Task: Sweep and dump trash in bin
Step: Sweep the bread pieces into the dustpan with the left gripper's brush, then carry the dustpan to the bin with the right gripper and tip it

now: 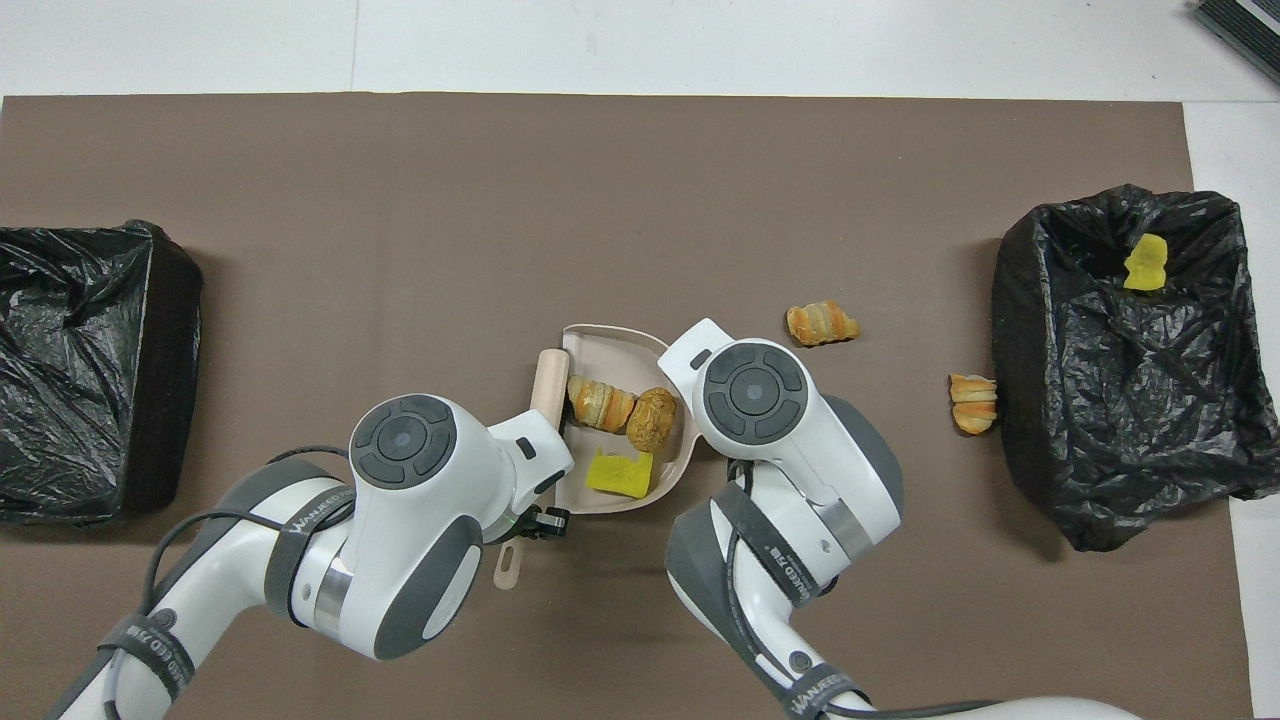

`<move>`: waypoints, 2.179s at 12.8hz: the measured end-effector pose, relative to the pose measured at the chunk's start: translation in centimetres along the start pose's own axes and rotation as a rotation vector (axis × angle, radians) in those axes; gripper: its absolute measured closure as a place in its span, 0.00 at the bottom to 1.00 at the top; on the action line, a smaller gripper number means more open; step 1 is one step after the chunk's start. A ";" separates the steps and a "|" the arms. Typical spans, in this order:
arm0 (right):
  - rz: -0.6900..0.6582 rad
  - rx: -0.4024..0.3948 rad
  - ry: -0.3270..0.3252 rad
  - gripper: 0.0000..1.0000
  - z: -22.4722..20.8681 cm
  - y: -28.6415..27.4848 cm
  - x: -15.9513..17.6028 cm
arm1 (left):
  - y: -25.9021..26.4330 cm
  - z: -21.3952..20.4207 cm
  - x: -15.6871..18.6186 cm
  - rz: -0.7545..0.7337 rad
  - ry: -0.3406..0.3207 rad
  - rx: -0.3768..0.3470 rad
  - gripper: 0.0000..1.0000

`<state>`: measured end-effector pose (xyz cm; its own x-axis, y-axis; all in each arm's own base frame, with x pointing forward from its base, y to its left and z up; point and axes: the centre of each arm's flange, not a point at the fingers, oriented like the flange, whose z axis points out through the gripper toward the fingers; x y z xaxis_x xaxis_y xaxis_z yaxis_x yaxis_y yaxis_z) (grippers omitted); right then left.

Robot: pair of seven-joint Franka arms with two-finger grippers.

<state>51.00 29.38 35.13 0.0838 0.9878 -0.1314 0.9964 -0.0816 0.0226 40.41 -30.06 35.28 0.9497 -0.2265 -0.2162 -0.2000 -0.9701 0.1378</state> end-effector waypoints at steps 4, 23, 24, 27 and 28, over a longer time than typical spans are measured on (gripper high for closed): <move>0.030 -0.017 0.011 0.69 -0.9 1.8 -1.6 | 1.9 -0.5 -0.8 -0.064 0.009 -0.013 0.73; -0.104 0.015 -0.025 0.69 -8.2 12.5 -45.1 | 9.0 1.8 -8.3 -0.138 0.074 0.115 0.73; -0.092 0.008 -0.044 0.69 -8.8 12.0 -48.6 | 9.5 2.5 -8.7 -0.147 0.086 0.109 0.73; -0.072 -0.005 -0.185 0.69 -12.0 9.8 -56.3 | 10.0 3.7 -9.5 -0.176 0.094 0.109 0.73; -0.077 0.001 -0.245 0.69 -13.0 9.2 -57.2 | 10.0 4.1 -9.7 -0.178 0.096 0.109 0.73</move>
<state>55.17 -26.19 55.76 0.0076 0.9294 -0.3689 1.0000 -0.0074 0.0019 28.22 -37.93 34.78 0.9898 -0.0467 -0.1343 -0.0473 -0.9989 -0.0009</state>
